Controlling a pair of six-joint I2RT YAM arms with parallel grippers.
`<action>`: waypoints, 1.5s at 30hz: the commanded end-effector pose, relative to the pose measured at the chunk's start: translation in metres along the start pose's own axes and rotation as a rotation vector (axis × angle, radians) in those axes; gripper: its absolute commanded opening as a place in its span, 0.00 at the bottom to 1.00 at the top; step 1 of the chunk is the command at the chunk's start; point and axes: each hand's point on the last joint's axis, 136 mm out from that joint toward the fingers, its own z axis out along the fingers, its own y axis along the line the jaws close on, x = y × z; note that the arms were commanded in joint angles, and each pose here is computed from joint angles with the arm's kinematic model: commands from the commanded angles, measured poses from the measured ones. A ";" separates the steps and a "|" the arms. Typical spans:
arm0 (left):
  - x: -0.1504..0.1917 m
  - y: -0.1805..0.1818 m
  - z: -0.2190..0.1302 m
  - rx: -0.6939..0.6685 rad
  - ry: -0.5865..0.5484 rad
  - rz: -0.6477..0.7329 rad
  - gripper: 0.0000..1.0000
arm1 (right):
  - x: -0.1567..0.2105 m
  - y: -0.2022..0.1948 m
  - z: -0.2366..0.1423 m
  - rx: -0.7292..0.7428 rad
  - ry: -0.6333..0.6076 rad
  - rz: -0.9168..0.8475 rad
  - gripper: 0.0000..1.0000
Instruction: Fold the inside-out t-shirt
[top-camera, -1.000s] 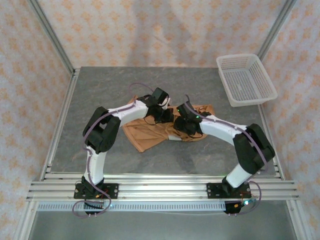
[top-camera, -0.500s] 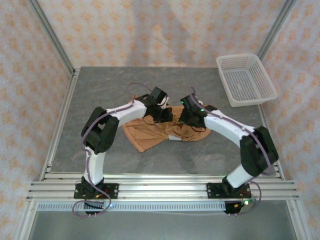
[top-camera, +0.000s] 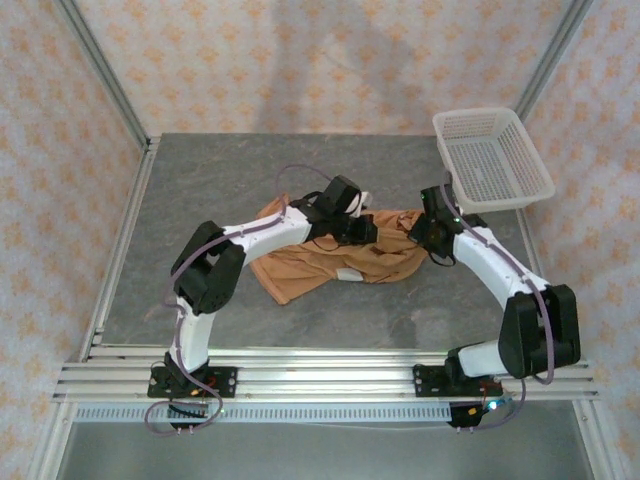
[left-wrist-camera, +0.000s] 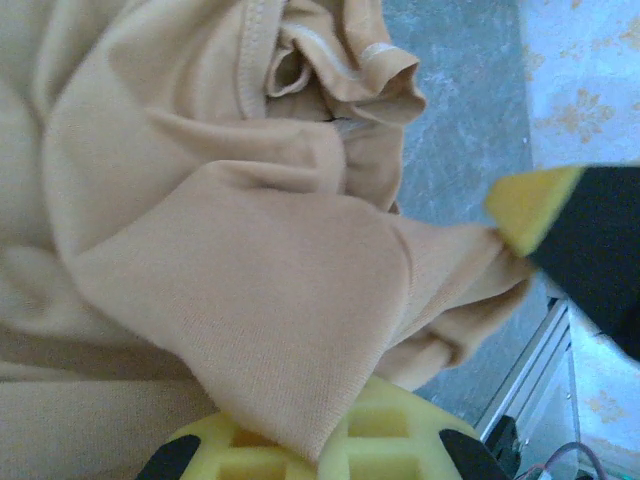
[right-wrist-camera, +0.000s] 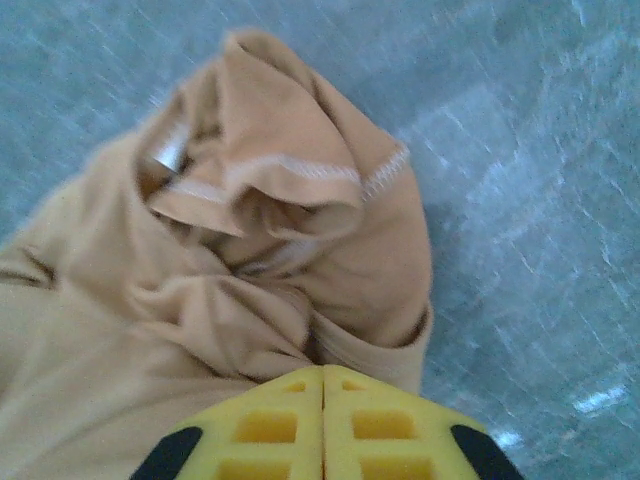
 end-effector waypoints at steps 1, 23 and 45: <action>0.006 -0.004 0.023 0.006 0.022 -0.020 0.00 | 0.016 -0.030 0.002 0.120 0.038 -0.011 0.28; -0.002 0.004 0.008 -0.053 0.017 -0.013 0.00 | 0.054 0.034 0.011 -0.037 0.004 -0.034 0.00; -0.001 0.006 -0.002 -0.038 0.004 -0.017 0.00 | 0.017 0.026 0.045 0.058 -0.050 0.036 0.48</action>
